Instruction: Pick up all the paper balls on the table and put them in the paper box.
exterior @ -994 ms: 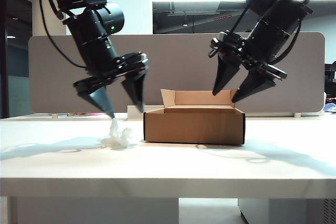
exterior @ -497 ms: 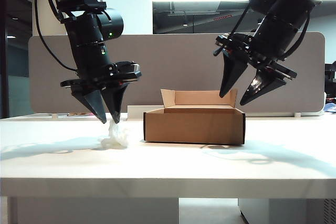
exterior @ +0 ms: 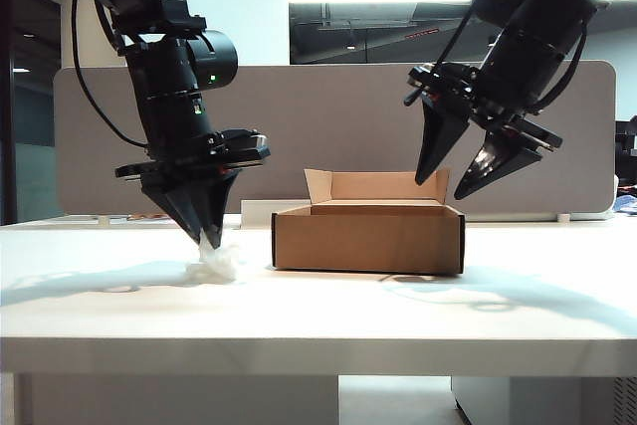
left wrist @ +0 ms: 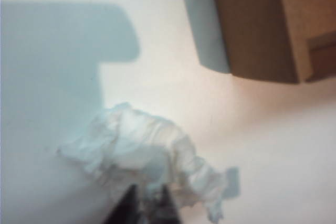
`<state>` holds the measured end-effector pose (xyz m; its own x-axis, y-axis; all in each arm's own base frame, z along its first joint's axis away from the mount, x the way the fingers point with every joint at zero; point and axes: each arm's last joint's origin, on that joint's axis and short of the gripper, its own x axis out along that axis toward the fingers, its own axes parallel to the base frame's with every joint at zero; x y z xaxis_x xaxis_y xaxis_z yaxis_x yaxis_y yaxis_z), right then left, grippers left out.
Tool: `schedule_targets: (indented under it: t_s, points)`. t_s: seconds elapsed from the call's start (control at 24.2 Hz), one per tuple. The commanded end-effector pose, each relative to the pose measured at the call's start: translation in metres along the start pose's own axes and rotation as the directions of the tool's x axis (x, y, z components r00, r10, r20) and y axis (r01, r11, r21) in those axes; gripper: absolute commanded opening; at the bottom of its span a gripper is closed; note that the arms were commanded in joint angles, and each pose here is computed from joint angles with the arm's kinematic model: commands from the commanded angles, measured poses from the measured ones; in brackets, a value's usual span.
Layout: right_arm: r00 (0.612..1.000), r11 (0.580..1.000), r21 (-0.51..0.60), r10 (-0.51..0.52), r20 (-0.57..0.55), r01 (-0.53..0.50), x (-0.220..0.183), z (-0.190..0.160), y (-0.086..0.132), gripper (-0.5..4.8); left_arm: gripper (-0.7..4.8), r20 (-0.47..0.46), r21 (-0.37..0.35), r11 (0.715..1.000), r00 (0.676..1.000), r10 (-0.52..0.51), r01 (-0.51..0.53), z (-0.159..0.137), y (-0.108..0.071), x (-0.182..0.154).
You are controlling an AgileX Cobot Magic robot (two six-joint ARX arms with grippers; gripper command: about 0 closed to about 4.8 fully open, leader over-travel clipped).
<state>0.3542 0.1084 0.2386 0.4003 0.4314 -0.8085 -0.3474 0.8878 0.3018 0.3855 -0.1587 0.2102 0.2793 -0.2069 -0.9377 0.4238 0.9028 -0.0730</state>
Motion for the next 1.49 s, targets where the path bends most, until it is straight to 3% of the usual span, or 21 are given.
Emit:
schedule_targets:
  t_s: [0.04,0.08,0.21,0.29,0.37,0.46,0.66,0.79,0.91,0.99,1.04,1.08,1.24,1.49]
  points:
    - [1.0,1.0,-0.005,0.005,0.013,-0.005,-0.003,0.002,0.001,2.7,-0.06,0.023,0.003,1.0,1.0,-0.007,0.006,0.001,-0.001,-0.007]
    - [1.0,1.0,-0.005,0.005,0.012,-0.005,-0.003,0.002,0.001,2.69,-0.06,0.037,0.006,1.0,0.999,-0.006,0.006,0.002,-0.002,-0.013]
    - [1.0,1.0,-0.003,0.005,0.007,-0.005,-0.007,0.001,0.003,1.75,-0.06,0.112,0.013,1.0,0.994,-0.005,0.003,0.005,-0.003,-0.032]
    - [1.0,1.0,-0.01,0.005,0.015,-0.004,-0.016,0.001,0.005,1.65,-0.06,0.2,0.027,0.999,0.979,-0.033,0.028,0.011,-0.005,-0.046]
    - [1.0,1.0,-0.028,0.003,0.027,-0.002,-0.026,0.0,0.009,1.49,-0.06,0.292,0.054,0.997,0.954,-0.073,0.06,0.018,-0.01,-0.055]
    - [0.999,0.997,-0.072,0.004,0.033,-0.001,-0.041,-0.002,0.013,0.74,-0.06,0.405,0.11,0.989,0.905,-0.132,0.096,0.029,-0.021,-0.061]
    - [0.999,0.996,-0.084,0.004,0.045,-0.001,-0.057,-0.005,0.018,0.43,-0.06,0.509,0.233,0.952,0.809,-0.295,0.2,0.043,-0.037,-0.06]
    - [0.998,0.996,-0.091,0.008,0.058,-0.002,-0.067,-0.006,0.021,0.24,-0.06,0.55,0.259,0.947,0.777,-0.306,0.189,0.05,-0.044,-0.053]
    - [0.997,0.995,-0.098,0.012,0.077,-0.005,-0.078,-0.008,0.025,0.17,-0.02,0.568,0.279,0.942,0.758,-0.319,0.187,0.056,-0.049,-0.033]
    - [0.996,0.995,-0.099,0.012,0.083,-0.004,-0.087,-0.011,0.027,0.17,0.78,0.58,0.288,0.939,0.747,-0.325,0.186,0.06,-0.051,-0.018]
    - [0.996,0.995,-0.1,0.013,0.085,-0.004,-0.092,-0.012,0.029,0.17,1.61,0.581,0.287,0.94,0.748,-0.322,0.183,0.061,-0.051,-0.01]
    - [0.996,0.995,-0.101,0.013,0.088,-0.004,-0.094,-0.013,0.03,0.17,1.84,0.581,0.282,0.943,0.75,-0.316,0.178,0.061,-0.05,-0.007]
    - [0.996,0.995,-0.105,0.012,0.088,-0.003,-0.108,-0.019,0.034,0.16,1.93,0.586,0.276,0.946,0.75,-0.306,0.17,0.062,-0.05,-0.012]
    - [0.993,0.989,-0.14,-0.042,0.112,0.058,-0.124,-0.035,0.035,-0.05,1.73,0.577,0.275,0.946,0.758,-0.303,0.169,0.053,-0.052,-0.055]
